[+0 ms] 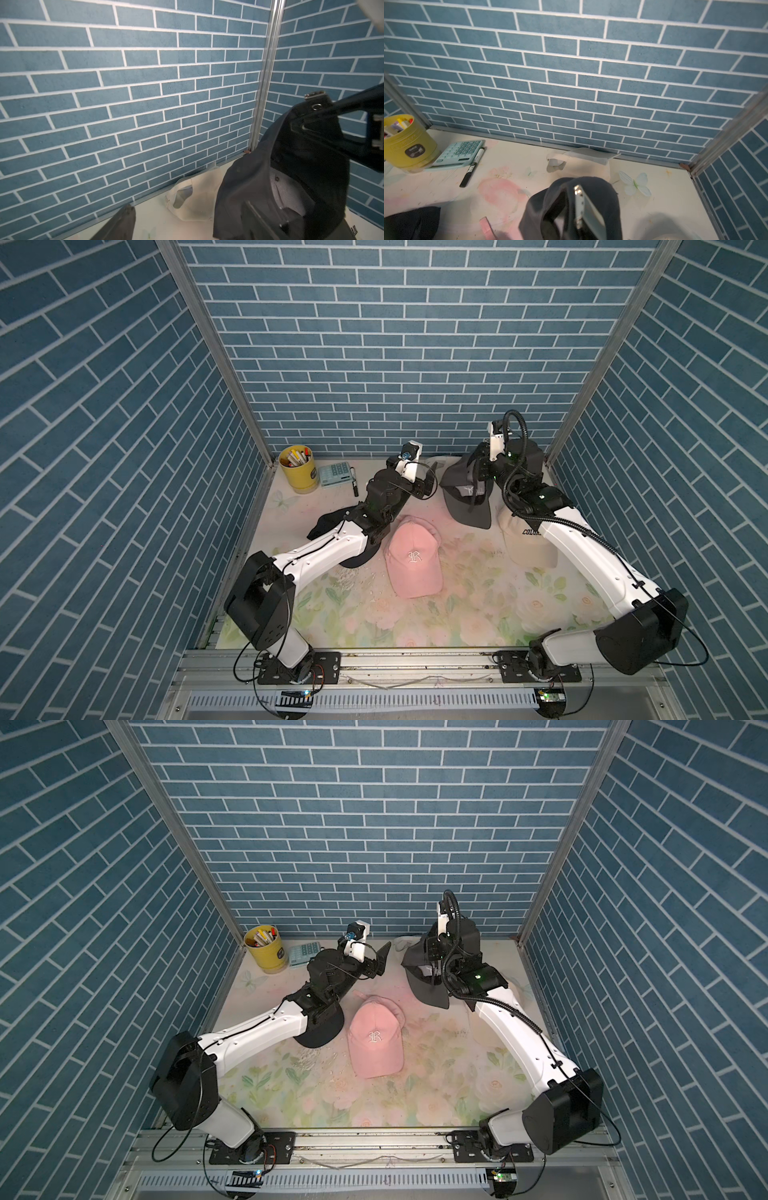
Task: Open the adjustable buckle of the baseball cap
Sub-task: Place the baseball cap at the center of the board.
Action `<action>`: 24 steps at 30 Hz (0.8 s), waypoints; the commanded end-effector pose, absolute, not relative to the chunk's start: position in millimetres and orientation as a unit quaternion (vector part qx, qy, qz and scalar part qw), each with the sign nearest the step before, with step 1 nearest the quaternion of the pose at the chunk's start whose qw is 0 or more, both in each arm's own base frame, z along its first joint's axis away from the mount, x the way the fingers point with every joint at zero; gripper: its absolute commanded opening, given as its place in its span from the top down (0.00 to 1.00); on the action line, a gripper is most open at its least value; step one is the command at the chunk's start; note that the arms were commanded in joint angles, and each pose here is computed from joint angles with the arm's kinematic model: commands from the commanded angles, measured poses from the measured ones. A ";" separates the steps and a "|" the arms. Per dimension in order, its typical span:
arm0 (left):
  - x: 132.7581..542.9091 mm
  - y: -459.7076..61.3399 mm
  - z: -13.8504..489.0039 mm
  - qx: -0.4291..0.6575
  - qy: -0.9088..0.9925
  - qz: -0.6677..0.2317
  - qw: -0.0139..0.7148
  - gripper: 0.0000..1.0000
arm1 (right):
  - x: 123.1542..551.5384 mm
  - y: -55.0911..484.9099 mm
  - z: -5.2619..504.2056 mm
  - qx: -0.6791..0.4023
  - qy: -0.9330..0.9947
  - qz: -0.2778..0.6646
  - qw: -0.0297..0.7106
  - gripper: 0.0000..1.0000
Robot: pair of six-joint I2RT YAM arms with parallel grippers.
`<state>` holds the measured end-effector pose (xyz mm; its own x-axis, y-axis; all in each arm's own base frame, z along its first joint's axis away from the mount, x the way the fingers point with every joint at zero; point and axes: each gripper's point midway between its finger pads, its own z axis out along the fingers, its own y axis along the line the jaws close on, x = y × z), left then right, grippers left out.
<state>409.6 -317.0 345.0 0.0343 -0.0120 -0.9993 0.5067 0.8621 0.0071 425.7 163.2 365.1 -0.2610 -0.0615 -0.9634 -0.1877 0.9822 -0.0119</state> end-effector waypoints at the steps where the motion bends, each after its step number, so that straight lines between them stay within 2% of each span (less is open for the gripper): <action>1: 388.3 -324.9 347.6 0.206 0.657 -0.226 0.689 0.14 | 425.8 141.6 367.0 0.036 0.811 0.028 0.583 1.00; 7: 328.0 -382.3 315.8 0.324 0.623 -0.323 0.634 0.15 | 417.6 128.3 373.7 0.122 0.814 -0.032 0.567 1.00; 12: 301.0 -416.0 293.5 0.352 0.605 -0.377 0.607 0.15 | 403.8 115.8 386.2 0.187 0.802 -0.066 0.564 1.00; 18: 289.2 -445.5 282.9 0.367 0.592 -0.399 0.596 0.14 | 393.8 126.6 391.0 0.202 0.797 -0.095 0.561 1.00; 24: 306.8 -454.0 262.7 0.322 0.615 -0.338 0.636 0.14 | 386.0 131.9 392.7 0.218 0.786 -0.090 0.572 1.00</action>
<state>296.7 -454.9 242.0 -0.0507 0.0369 -0.9980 0.8746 0.4842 -0.0265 392.7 143.6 389.9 -0.3071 0.1930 -0.9319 0.3618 0.9294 0.0733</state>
